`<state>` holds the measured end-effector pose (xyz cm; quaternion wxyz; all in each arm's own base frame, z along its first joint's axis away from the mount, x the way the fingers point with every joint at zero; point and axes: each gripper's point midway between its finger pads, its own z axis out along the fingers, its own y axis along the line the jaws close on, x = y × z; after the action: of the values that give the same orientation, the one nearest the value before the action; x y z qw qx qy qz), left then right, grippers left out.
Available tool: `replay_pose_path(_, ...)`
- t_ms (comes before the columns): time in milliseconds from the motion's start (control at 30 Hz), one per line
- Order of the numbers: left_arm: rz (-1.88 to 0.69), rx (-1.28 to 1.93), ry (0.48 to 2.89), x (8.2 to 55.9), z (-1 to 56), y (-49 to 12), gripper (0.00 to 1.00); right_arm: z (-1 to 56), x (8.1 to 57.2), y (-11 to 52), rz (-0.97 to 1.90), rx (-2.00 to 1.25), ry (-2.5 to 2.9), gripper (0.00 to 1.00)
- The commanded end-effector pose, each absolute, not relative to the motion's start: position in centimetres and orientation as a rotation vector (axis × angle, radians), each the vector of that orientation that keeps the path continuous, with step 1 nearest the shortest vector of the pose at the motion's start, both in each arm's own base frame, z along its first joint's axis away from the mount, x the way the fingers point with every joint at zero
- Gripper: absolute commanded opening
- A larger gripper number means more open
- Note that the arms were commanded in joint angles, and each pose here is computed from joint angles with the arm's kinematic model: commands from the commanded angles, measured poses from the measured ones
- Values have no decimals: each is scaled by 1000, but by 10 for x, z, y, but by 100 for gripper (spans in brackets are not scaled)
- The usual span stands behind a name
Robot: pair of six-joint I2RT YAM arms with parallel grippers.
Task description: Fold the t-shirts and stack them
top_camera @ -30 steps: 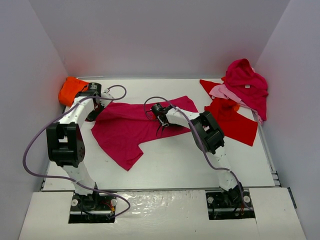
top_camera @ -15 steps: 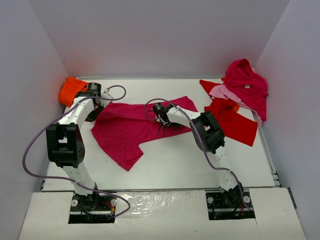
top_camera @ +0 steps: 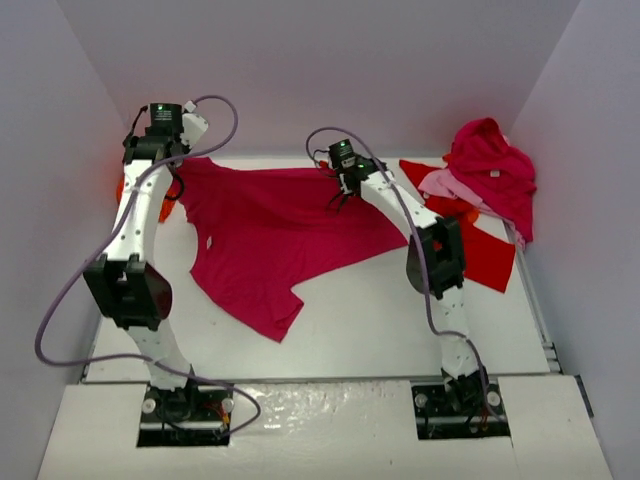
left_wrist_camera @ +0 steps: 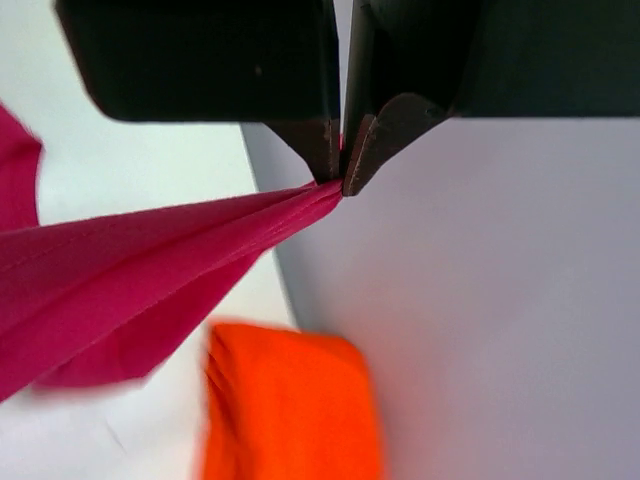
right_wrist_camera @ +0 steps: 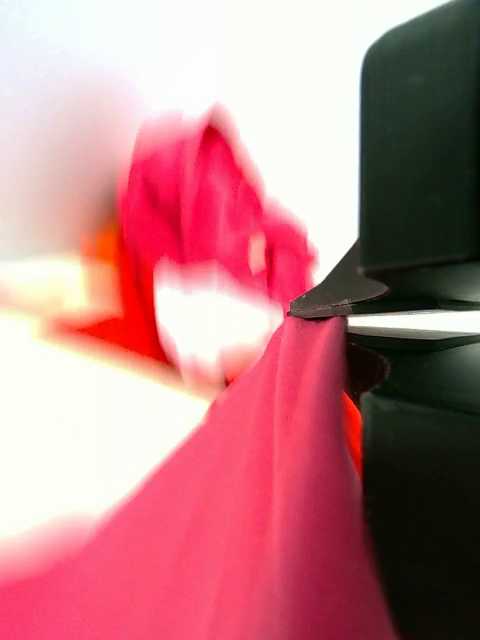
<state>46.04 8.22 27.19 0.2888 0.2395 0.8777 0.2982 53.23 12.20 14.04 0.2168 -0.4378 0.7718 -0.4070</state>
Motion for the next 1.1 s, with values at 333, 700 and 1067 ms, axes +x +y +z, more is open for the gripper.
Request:
replay_pose_path(333, 784, 121, 1673, 344, 540, 91, 0, 481, 440, -21, -1169, -300, 1530, 0)
replay_pose_path(700, 793, 30, 1523, 175, 557, 99, 0, 515, 293, -65, -894, -104, 1449, 0)
replay_pose_path(1067, 800, 9, 1403, 90, 590, 100, 0, 513, 266, -58, -755, -198, 1484, 1)
